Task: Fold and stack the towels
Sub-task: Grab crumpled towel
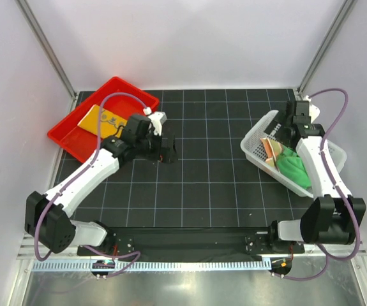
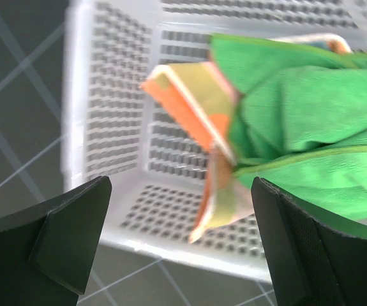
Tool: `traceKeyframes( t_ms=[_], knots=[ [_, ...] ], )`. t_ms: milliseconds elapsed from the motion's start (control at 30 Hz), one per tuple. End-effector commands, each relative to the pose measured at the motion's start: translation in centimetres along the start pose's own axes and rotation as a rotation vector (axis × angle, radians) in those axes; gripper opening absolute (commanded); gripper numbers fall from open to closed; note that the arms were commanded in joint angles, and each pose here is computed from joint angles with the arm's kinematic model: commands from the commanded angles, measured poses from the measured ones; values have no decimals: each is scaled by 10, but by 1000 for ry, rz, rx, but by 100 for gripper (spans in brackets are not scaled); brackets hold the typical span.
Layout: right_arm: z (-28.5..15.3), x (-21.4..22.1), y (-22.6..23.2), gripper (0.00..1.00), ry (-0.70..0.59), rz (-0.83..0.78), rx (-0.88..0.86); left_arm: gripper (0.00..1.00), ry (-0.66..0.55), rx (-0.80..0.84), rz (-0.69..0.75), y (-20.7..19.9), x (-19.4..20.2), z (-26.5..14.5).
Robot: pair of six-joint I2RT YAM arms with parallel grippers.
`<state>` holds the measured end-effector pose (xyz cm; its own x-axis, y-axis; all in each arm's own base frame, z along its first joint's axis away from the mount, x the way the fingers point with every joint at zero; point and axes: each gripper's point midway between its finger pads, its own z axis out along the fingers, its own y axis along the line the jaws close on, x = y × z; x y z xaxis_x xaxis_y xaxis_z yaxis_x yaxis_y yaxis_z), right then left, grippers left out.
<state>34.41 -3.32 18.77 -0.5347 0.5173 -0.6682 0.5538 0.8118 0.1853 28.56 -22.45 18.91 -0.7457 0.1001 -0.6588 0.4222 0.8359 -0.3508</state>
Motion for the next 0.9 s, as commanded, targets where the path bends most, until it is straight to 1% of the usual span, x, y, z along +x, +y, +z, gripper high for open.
traceKeyframes(
  t_ms=[0, 67, 100, 200, 267, 333, 433, 500, 600, 667, 700, 767, 833, 867],
  knots=[
    [23, 1, -24, 99, 59, 60, 14, 100, -54, 96, 0, -24, -15, -4],
    [38, 2, -27, 98, 88, 69, 22, 100, -50, 137, 5, -33, -10, -4],
    [42, -2, -27, 97, 82, 70, 23, 100, -49, 141, 8, -34, -8, -4],
    [61, -5, -29, 95, 90, 72, 50, 100, -58, 114, 10, -29, -4, -4],
    [69, -4, -40, 94, 120, 111, 104, 100, -55, 105, 11, -26, -1, -3],
    [72, -6, -52, 94, 116, 154, 160, 100, -47, 115, 8, -28, 0, -2],
    [69, 0, -63, 91, 129, 177, 214, 100, -39, 126, 7, -30, 2, 0],
    [66, 9, -65, 86, 151, 176, 217, 100, -35, 126, 9, -29, 3, 1],
    [53, 9, -69, 85, 132, 169, 215, 100, -18, 146, 9, -33, 5, 4],
    [39, -5, -75, 86, 76, 144, 237, 99, -12, 167, 4, -37, 5, 3],
    [34, -9, -79, 85, 70, 127, 256, 100, -11, 172, -2, -38, 5, 3],
    [20, -14, -88, 86, 86, 88, 309, 100, -12, 184, -3, -41, 4, 3],
    [12, -10, -94, 86, 99, 65, 330, 100, -12, 205, -7, -45, 4, 1],
    [8, -1, -100, 86, 110, 55, 344, 99, -8, 223, -11, -48, 5, 0]
  ],
)
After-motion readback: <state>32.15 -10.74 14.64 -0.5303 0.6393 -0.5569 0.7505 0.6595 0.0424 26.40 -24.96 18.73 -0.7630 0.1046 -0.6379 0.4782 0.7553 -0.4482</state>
